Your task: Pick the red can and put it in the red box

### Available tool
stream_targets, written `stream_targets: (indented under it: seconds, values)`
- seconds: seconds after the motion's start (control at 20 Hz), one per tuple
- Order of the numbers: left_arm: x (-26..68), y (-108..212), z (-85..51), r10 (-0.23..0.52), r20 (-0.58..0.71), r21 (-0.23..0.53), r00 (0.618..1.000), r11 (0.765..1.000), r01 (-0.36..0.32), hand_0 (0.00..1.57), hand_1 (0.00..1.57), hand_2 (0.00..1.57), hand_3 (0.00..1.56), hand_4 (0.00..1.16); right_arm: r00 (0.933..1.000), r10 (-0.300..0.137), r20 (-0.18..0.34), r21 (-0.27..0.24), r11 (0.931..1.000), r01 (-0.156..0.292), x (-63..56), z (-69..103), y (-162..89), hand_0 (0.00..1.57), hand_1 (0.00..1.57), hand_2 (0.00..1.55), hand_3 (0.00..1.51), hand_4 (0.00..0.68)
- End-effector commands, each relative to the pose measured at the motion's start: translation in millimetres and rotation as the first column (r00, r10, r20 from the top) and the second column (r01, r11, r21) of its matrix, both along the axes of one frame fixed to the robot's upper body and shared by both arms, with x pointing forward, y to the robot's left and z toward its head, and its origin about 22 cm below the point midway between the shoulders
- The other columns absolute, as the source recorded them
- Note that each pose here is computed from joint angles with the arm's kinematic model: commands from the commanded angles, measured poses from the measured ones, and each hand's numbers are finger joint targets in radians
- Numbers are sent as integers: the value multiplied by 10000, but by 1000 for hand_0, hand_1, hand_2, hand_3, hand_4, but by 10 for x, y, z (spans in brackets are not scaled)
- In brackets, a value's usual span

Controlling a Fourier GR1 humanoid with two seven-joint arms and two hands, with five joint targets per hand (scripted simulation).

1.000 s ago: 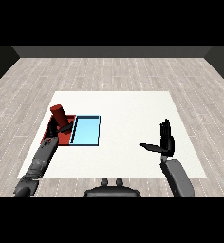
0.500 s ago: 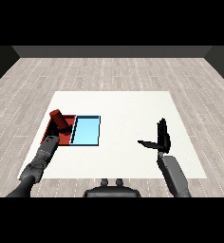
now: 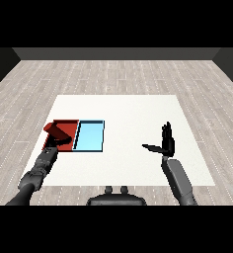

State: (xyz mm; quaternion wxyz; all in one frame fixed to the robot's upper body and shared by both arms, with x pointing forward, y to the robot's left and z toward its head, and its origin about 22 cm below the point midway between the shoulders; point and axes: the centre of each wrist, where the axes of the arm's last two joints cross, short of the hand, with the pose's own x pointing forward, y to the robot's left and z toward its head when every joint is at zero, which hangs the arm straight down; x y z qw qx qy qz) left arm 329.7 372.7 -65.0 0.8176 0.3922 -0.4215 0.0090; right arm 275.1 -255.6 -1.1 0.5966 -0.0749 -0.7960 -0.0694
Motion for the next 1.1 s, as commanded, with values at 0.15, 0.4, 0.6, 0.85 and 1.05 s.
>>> stream_targets:
  seconds: [0.15,0.4,0.6,0.85,1.05]
  values:
    - [98,148,200,-250,-796,-572,9965,9982,204,0,0,0,0,0,9998,-189,97,154,9997,187,131,49,48,0,0,0,0,0]
    - [61,147,158,-435,-288,130,9986,9990,439,0,0,0,0,0,9994,24,334,404,9992,-38,19,39,37,0,0,0,0,0]
    - [235,29,309,-1139,2659,-537,9572,9897,1327,0,0,0,0,0,9986,234,467,499,9984,-257,-39,45,-49,0,0,0,0,0]
    - [324,-8,454,-1910,5476,-1027,8146,9509,2920,670,670,381,0,0,9925,736,979,485,9957,-787,-16,150,85,0,0,0,0,0]
    - [406,-204,547,-2591,6725,-1106,6932,8910,4403,0,0,0,0,0,9858,1342,1008,350,9898,-1383,-93,33,111,0,0,0,0,0]
